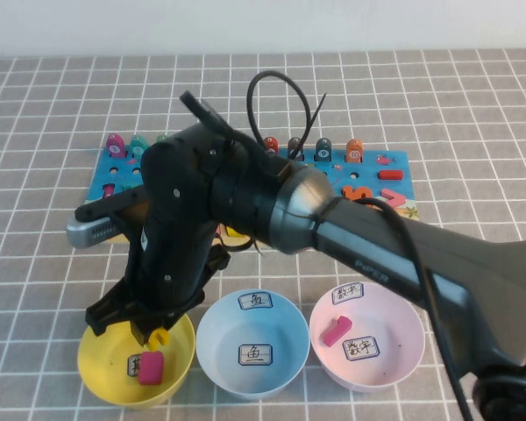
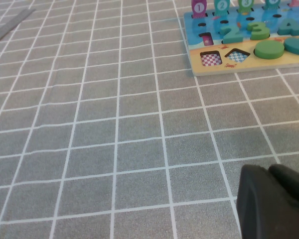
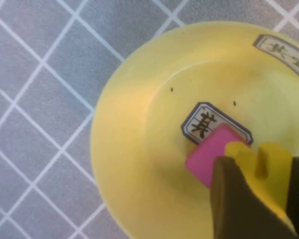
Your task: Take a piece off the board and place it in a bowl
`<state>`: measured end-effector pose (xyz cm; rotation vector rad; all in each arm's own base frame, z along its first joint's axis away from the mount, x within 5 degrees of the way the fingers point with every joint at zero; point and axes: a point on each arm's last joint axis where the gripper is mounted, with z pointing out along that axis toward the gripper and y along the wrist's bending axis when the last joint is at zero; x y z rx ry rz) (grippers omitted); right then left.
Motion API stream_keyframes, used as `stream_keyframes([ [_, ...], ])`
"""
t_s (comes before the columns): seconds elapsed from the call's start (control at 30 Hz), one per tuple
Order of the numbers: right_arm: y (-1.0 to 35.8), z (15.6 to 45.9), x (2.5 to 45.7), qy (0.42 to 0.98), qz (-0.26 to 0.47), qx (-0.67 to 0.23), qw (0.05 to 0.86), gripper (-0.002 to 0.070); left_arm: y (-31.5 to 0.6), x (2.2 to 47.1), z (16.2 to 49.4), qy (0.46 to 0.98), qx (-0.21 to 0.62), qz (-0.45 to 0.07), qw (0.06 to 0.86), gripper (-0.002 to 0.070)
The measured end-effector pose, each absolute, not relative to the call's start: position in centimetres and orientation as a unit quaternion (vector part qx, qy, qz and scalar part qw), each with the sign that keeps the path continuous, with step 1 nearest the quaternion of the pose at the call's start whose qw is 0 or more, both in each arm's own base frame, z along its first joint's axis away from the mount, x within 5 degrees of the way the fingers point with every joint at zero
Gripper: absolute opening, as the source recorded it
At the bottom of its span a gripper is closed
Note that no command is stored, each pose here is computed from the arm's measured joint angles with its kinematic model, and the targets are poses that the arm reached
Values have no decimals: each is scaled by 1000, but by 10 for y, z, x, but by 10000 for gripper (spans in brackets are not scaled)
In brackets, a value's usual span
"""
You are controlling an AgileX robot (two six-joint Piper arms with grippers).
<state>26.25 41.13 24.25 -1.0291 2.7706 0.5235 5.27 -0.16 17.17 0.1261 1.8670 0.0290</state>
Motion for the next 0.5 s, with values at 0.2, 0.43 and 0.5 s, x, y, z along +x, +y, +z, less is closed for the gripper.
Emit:
stream_keyframes([
  [0.2,416,225,265,921,166,-349,55,189,-2,53,172,803,54,12,593,-4],
  [0.43,417,226,265,920,168,-350,56,189,-2,53,172,803,54,12,593,-4],
  [0.5,417,226,265,920,168,-350,56,189,-2,53,172,803,54,12,593,-4],
])
